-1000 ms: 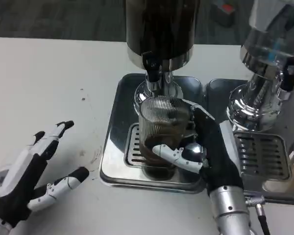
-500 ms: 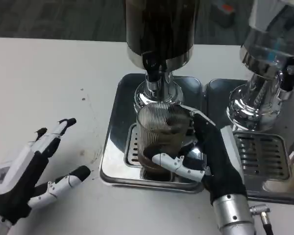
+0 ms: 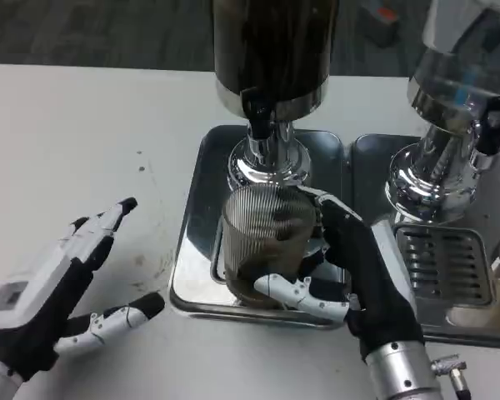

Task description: Grasp the cup under the faucet to collect the drink, then remove the cup.

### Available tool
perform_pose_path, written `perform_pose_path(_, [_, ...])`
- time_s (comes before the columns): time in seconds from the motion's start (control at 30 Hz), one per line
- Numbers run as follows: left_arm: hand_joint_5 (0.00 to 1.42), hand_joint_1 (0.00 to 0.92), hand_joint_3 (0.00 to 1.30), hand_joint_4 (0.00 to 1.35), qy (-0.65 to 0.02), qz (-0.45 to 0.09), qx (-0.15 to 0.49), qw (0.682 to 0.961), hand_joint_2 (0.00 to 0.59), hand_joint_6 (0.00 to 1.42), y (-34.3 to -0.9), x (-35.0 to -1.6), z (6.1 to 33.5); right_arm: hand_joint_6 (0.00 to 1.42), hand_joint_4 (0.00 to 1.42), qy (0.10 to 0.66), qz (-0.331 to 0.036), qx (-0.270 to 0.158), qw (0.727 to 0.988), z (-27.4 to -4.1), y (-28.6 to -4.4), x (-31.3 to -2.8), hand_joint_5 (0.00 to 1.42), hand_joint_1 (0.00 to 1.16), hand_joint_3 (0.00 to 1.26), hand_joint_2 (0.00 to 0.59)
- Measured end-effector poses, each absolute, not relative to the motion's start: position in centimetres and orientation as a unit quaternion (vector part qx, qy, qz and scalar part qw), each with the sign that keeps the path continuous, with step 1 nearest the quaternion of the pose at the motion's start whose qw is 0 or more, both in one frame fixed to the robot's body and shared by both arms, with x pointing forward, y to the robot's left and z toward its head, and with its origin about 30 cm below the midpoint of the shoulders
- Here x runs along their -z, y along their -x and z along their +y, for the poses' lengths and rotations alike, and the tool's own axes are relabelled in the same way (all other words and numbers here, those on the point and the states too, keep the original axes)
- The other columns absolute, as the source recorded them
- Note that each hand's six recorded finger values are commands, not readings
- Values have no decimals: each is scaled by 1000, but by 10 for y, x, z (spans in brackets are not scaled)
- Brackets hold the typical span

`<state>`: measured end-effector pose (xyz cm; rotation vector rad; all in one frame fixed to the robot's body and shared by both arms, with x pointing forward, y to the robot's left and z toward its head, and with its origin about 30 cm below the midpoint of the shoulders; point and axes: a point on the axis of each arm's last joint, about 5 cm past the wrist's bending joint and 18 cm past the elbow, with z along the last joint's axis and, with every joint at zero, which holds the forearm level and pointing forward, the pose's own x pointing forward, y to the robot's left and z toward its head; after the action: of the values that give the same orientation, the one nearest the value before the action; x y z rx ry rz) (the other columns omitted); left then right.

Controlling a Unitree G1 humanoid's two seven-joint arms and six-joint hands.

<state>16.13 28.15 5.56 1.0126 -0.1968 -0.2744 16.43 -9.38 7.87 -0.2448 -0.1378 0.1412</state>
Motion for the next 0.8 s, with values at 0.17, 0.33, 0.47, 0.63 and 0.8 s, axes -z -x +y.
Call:
perform_pose_path(0.17, [0, 0, 0, 0, -514, -75, 153, 841, 61, 0, -161, -60, 282, 931, 539, 131, -79, -92, 984, -99, -165, -83, 722, 1053, 362, 219])
perform_pose_path(0.33, [0, 0, 0, 0, -522, -70, 152, 836, 57, 0, -156, -61, 280, 937, 546, 133, -78, -101, 983, -100, -162, -84, 723, 1052, 366, 219])
perform_pose_path(0.47, [0, 0, 0, 0, -536, -70, 148, 828, 56, 0, -149, -67, 282, 939, 547, 131, -89, -103, 982, -101, -161, -89, 723, 1051, 368, 219])
perform_pose_path(0.63, [0, 0, 0, 0, -545, -66, 148, 823, 55, 0, -137, -71, 284, 940, 548, 128, -87, -109, 982, -103, -156, -90, 723, 1051, 369, 219])
perform_pose_path(0.8, [0, 0, 0, 0, -557, -54, 165, 812, 55, 0, -127, -72, 283, 940, 548, 124, -84, -115, 982, -105, -150, -92, 723, 1051, 369, 219])
